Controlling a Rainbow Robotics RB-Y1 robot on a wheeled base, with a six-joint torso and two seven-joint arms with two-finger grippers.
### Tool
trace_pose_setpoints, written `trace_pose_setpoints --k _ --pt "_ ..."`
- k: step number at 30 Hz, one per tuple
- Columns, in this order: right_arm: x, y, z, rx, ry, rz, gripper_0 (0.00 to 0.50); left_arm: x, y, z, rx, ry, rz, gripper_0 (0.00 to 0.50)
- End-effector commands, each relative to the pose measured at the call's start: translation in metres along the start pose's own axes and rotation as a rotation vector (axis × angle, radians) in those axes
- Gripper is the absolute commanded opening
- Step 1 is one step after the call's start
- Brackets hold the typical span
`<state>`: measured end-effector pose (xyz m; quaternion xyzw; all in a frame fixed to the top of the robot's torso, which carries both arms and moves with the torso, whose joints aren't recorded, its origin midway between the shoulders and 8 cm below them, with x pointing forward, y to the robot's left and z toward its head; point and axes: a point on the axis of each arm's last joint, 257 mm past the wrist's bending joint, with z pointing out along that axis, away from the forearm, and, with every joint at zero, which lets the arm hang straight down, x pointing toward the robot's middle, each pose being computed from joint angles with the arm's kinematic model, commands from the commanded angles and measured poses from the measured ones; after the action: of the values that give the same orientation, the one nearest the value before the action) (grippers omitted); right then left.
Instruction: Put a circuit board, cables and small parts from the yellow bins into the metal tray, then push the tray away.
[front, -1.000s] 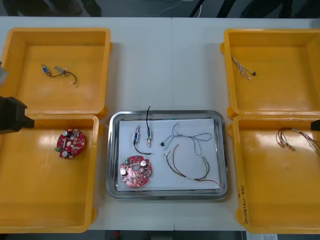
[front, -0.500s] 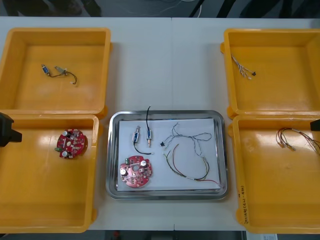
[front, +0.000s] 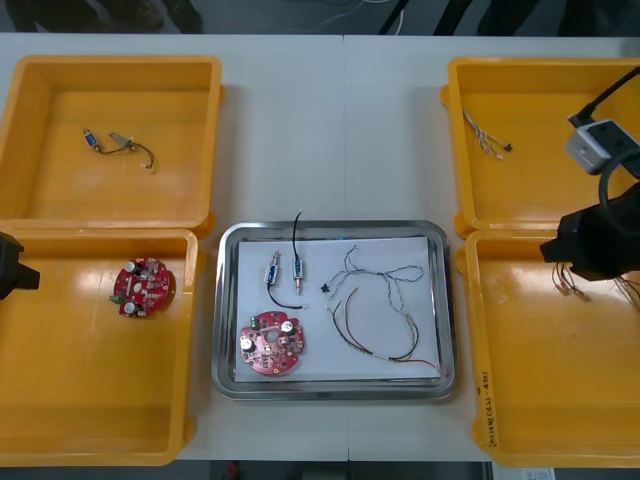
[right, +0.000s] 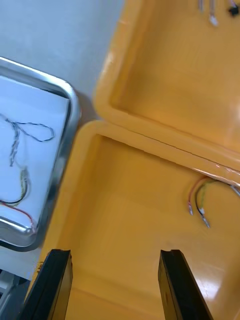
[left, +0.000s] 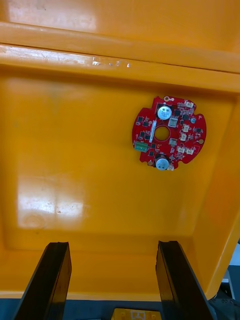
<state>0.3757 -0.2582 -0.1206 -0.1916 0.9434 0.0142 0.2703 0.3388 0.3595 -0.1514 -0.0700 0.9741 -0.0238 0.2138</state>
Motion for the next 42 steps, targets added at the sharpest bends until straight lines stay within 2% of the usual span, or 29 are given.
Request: trace_pose_setpoints --k 1,6,14,17,26,31,34,42 --pt "-0.015 0.032 -0.005 -0.009 0.000 -0.147 0.500 -0.003 0.014 -0.012 -0.052 -0.022 0.076 0.500" --pt "-0.012 0.063 0.004 -0.041 0.042 -0.276 0.500 -0.003 0.014 -0.012 -0.052 -0.022 0.076 0.500" --pt "-0.009 0.102 0.010 -0.052 0.072 -0.475 0.500 -0.003 0.014 -0.012 -0.052 -0.022 0.076 0.500" --pt "-0.007 0.117 0.015 -0.073 0.073 -0.528 0.500 -0.003 0.014 -0.012 -0.052 -0.022 0.076 0.500" --pt "-0.008 0.173 0.029 -0.146 0.033 -0.717 0.500 -0.003 0.014 -0.012 -0.052 -0.022 0.076 0.500" --pt "-0.006 0.205 0.041 -0.182 0.033 -0.851 0.500 -0.003 0.014 -0.012 -0.052 -0.022 0.076 0.500" --pt "-0.002 0.223 0.054 -0.218 0.058 -0.927 0.500 -0.003 0.014 -0.012 -0.052 -0.022 0.076 0.500" --pt "0.008 0.254 0.081 -0.275 0.117 -1.057 0.500 -0.003 0.014 -0.012 -0.052 -0.022 0.076 0.500"
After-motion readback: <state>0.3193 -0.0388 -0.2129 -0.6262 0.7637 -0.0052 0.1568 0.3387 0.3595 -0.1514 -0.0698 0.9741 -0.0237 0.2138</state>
